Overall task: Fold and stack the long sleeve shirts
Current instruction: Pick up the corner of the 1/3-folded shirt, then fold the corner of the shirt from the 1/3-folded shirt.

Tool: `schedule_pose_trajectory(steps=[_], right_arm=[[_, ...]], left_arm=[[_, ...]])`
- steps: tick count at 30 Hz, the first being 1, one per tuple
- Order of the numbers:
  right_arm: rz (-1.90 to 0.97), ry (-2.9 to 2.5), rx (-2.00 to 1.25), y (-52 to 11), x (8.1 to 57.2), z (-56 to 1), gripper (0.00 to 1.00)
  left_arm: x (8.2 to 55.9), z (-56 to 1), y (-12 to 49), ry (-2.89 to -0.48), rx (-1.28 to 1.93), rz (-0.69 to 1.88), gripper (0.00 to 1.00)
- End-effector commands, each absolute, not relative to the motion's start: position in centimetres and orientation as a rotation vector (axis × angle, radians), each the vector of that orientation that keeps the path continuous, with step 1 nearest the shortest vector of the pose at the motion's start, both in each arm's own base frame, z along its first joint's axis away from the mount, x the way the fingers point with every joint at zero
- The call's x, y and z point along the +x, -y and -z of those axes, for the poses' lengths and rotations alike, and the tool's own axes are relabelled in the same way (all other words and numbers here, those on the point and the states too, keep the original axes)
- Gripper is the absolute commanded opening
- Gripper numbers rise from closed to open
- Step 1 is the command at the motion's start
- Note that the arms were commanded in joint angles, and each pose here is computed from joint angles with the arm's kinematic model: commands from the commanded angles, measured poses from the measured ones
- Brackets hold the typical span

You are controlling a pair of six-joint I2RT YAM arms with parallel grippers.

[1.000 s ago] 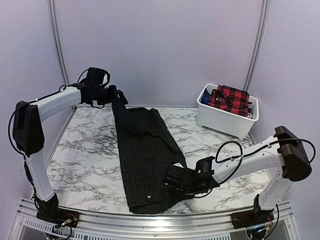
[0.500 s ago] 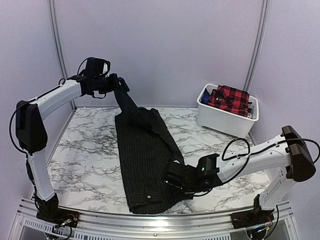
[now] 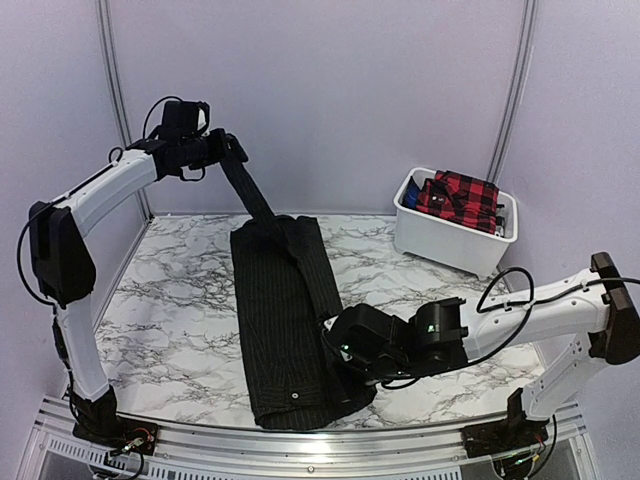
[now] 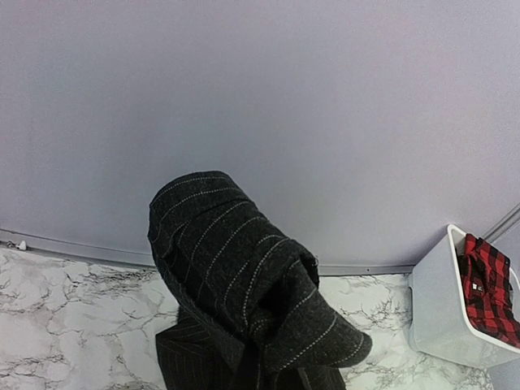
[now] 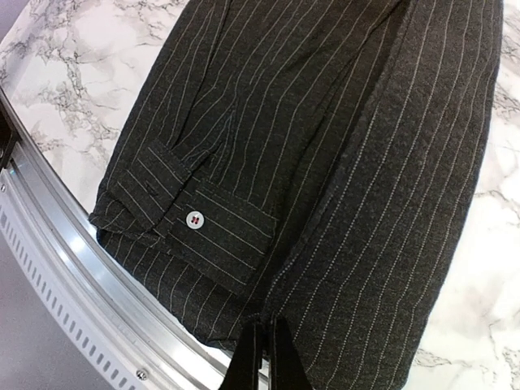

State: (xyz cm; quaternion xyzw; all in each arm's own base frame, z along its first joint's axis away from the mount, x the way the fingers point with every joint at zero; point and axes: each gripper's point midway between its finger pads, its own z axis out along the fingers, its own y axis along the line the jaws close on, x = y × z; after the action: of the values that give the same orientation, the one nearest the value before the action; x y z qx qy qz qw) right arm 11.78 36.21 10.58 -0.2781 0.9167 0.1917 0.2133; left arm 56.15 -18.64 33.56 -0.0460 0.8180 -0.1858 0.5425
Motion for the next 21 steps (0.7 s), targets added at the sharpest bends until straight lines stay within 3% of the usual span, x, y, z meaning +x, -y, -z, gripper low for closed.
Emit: schedule_pose_trajectory(steps=[1, 11, 21], right_arm=[[-0.647, -2.529, -0.838, -38.3, 10.5, -11.1, 0.00], [-0.639, -2.611, -0.822, -38.7, 9.9, -8.1, 0.00], [-0.600, -2.624, -0.766, -38.2, 10.4, -7.8, 0.00]], left_arm=[[56.3, -35.8, 16.7, -1.887, -0.127, 0.399, 0.00], [55.1, -36.8, 15.6, -1.849, -0.119, 0.363, 0.00], [53.1, -41.4, 16.4, -1.689, -0.049, 0.451, 0.00]])
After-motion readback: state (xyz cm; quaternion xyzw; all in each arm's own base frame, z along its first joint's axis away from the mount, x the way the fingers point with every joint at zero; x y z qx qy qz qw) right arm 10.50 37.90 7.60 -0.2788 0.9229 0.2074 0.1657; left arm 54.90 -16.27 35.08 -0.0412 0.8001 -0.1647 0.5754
